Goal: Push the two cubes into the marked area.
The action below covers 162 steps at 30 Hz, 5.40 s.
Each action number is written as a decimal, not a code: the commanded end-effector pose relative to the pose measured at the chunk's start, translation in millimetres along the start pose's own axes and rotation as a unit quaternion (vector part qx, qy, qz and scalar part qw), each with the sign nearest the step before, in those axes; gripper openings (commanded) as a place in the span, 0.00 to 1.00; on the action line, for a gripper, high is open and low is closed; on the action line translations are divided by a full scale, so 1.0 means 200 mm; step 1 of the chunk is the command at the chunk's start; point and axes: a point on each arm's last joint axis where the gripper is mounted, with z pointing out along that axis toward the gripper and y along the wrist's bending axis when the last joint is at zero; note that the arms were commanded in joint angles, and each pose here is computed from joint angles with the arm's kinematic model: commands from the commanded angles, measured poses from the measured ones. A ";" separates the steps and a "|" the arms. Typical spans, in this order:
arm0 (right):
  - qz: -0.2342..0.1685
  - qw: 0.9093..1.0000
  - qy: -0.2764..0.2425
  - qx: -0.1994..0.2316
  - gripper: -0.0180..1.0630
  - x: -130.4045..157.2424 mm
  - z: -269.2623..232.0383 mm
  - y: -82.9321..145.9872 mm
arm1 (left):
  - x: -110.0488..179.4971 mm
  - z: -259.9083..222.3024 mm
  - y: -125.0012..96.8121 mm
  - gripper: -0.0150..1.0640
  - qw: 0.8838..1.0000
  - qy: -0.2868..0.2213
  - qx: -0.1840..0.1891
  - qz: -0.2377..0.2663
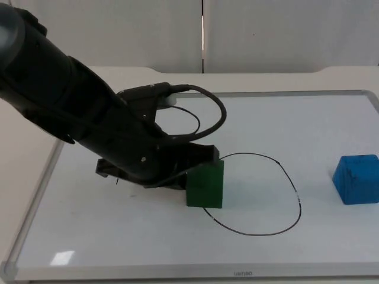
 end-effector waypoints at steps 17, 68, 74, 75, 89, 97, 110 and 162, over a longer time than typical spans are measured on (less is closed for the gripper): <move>0.000 1.000 0.000 0.004 0.99 0.00 0.01 0.00 | 0.02 0.05 -0.07 0.01 0.999 0.020 0.026 0.002; 0.000 1.000 0.000 0.004 0.99 0.00 0.01 0.00 | 0.01 -1.17 -0.27 0.01 0.924 -0.286 0.073 0.242; 0.000 1.000 0.000 0.004 0.99 0.00 0.01 0.00 | 0.13 -1.29 -0.25 0.01 0.920 -0.289 0.108 0.239; 0.000 1.000 0.000 0.004 0.99 0.00 0.01 0.00 | 0.15 -1.31 -0.25 0.01 0.919 -0.288 0.114 0.244; 0.000 1.000 0.000 0.004 0.99 0.00 0.01 0.00 | 0.42 -1.58 -0.08 0.01 0.933 -0.214 0.010 0.288; 0.000 1.000 0.000 0.004 0.99 0.00 0.01 0.00 | 0.66 -1.81 0.01 0.01 0.923 -0.245 0.025 0.295; 0.000 1.000 0.000 0.004 0.99 0.00 0.01 0.00 | 0.94 -1.98 0.13 0.01 0.899 -0.315 0.042 0.301; 0.002 1.000 0.000 0.002 0.99 0.00 0.01 0.00 | 1.07 -1.73 0.23 0.01 0.921 -0.254 0.032 0.292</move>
